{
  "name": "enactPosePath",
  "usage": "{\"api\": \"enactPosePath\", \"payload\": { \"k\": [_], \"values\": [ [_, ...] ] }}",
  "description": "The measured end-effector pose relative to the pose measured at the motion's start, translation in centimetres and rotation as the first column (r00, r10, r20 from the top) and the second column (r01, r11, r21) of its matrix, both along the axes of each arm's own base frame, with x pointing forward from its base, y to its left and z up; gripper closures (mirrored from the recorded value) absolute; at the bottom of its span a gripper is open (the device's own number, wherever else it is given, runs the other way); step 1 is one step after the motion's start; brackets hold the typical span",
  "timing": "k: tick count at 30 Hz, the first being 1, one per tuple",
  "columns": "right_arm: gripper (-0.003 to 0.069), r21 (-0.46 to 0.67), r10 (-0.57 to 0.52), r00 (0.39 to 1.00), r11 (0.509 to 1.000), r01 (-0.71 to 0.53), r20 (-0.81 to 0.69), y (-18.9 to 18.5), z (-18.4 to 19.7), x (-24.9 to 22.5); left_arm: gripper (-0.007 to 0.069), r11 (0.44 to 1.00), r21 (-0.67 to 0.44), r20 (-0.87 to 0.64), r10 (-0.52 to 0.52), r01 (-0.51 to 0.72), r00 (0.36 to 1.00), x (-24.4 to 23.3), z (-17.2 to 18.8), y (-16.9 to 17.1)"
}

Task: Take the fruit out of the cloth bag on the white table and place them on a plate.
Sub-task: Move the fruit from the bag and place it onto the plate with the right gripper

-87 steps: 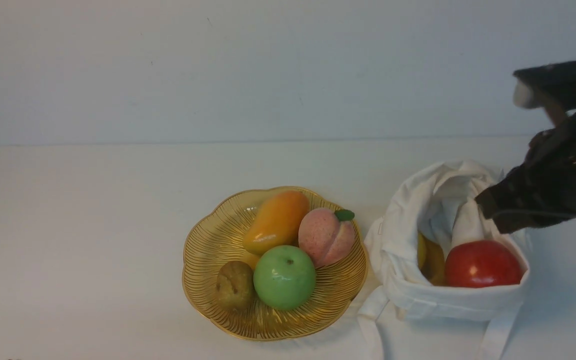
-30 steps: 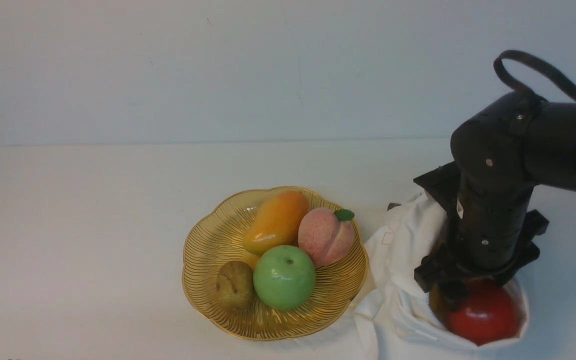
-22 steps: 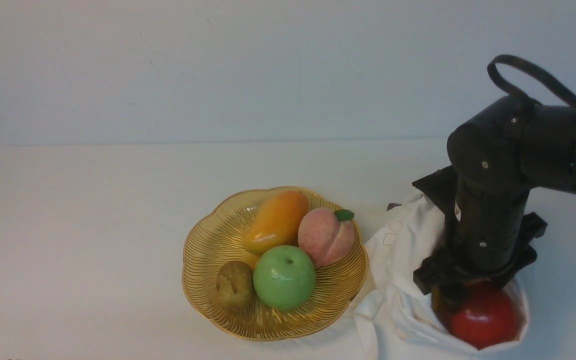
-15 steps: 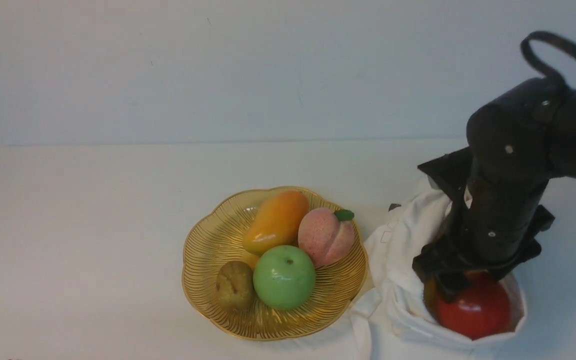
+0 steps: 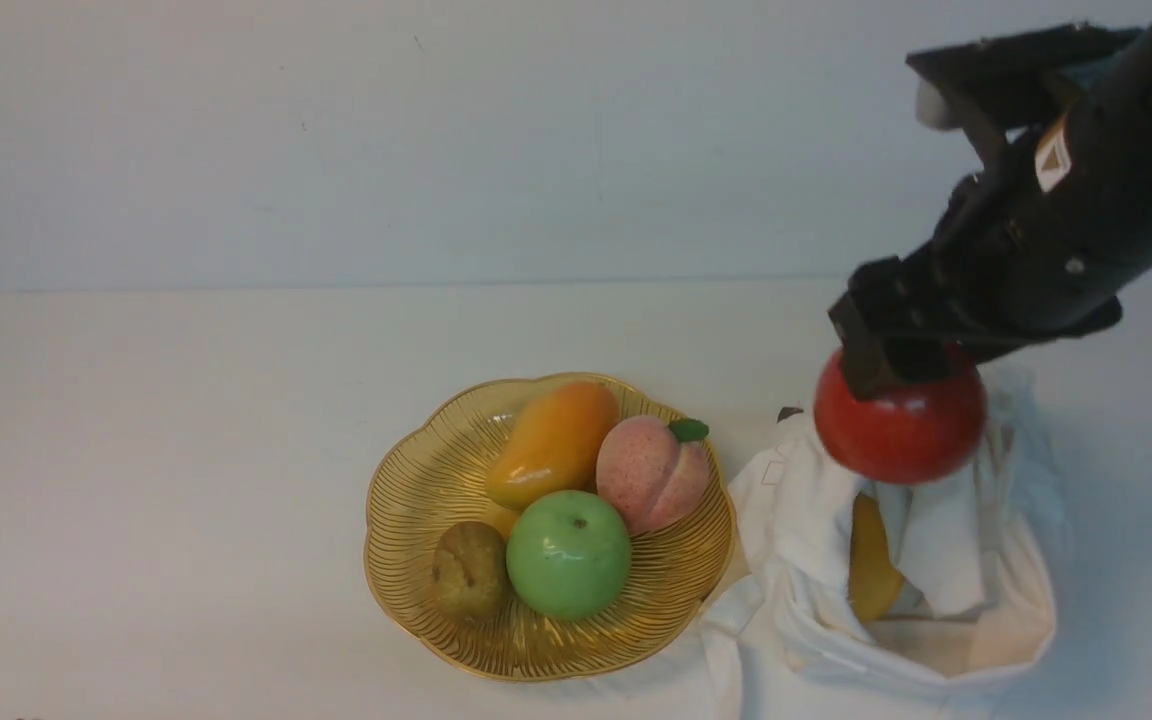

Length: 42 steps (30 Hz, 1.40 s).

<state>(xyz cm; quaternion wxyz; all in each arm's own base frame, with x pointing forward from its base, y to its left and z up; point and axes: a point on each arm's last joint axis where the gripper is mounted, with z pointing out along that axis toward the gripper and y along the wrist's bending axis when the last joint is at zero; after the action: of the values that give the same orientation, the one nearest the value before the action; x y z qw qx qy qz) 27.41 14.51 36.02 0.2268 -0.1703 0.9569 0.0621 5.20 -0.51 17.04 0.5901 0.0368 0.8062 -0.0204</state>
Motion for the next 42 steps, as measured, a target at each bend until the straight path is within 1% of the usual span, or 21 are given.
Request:
{"api": "enactPosePath", "payload": {
  "k": [3, 4, 6, 9, 11, 14, 16, 18, 22, 29, 34, 36, 40, 42],
  "values": [
    [0.0154, 0.123, 0.083, 0.996, 0.989, -0.087, 0.043, 1.8, 1.1, 0.7, 0.0633, 1.0, 0.0, 0.0, 0.0, 0.0, 1.0, 0.0, 0.0, 0.0],
    [0.0154, 0.128, 0.088, 0.995, 0.987, -0.094, 0.045, 1.9, 1.1, 0.7, 0.0633, 1.0, 0.0, 0.0, 0.0, 0.0, 1.0, 0.0, 0.0, 0.0],
    [0.0154, 0.158, 0.144, 0.988, 0.976, -0.151, 0.052, 3.4, 0.4, 1.2, 0.0633, 1.0, 0.0, 0.0, 0.0, 0.0, 1.0, 0.0, 0.0, 0.0],
    [0.0154, 0.153, 0.219, 0.976, 0.964, -0.218, 0.013, 5.6, -1.8, 1.9, 0.0633, 1.0, 0.0, 0.0, 0.0, 0.0, 1.0, 0.0, 0.0, 0.0],
    [0.0154, 0.117, 0.281, 0.958, 0.955, -0.274, -0.05, 7.6, -4.8, 2.6, 0.0633, 1.0, 0.0, 0.0, 0.0, 0.0, 1.0, 0.0, 0.0, 0.0],
    [0.0154, 0.077, 0.315, 0.944, 0.948, -0.308, -0.102, 8.9, -7.5, 3.3, 0.0633, 1.0, 0.0, 0.0, 0.0, 0.0, 1.0, 0.0, 0.0, 0.0],
    [0.0154, 0.026, 0.321, 0.938, 0.947, -0.321, -0.132, 9.4, -9.5, 4.0, 0.0633, 1.0, 0.0, 0.0, 0.0, 0.0, 1.0, 0.0, 0.0, 0.0],
    [0.0154, -0.022, 0.304, 0.94, 0.95, -0.311, -0.153, 9.4, -11.0, 4.6, 0.0633, 1.0, 0.0, 0.0, 0.0, 0.0, 1.0, 0.0, 0.0, 0.0],
    [0.0154, -0.058, 0.282, 0.945, 0.954, -0.295, -0.168, 9.4, -12.3, 5.2, 0.0633, 1.0, 0.0, 0.0, 0.0, 0.0, 1.0, 0.0, 0.0, 0.0],
    [0.0154, -0.014, 0.284, 0.949, 0.957, -0.288, -0.136, 10.3, -12.3, 5.1, 0.0633, 1.0, 0.0, 0.0, 0.0, 0.0, 1.0, 0.0, 0.0, 0.0],
    [0.0152, -0.017, 0.306, 0.943, 0.95, -0.311, -0.132, 10.8, -12.3, 4.7, 0.0633, 1.0, -0.001, 0.0, 0.0, 0.0, 1.0, 0.0, 0.0, 0.0],
    [0.0123, -0.017, 0.307, 0.942, 0.95, -0.312, -0.133, 10.9, -12.3, 4.7, 0.0633, 1.0, -0.001, 0.0, 0.0, 0.0, 1.0, 0.0, 0.0, 0.0],
    [0.0012, -0.017, 0.3, 0.943, 0.952, -0.305, -0.142, 10.8, -12.4, 4.7, 0.0633, 1.0, -0.001, 0.0, 0.0, 0.0, 1.0, 0.0, 0.0, 0.0],
    [-0.0016, -0.02, 0.297, 0.943, 0.953, -0.304, -0.149, 10.8, -12.3, 4.6, 0.0633, 1.0, -0.001, 0.0, 0.0, 0.0, 1.0, 0.0, 0.0, 0.0]
  ]
}}
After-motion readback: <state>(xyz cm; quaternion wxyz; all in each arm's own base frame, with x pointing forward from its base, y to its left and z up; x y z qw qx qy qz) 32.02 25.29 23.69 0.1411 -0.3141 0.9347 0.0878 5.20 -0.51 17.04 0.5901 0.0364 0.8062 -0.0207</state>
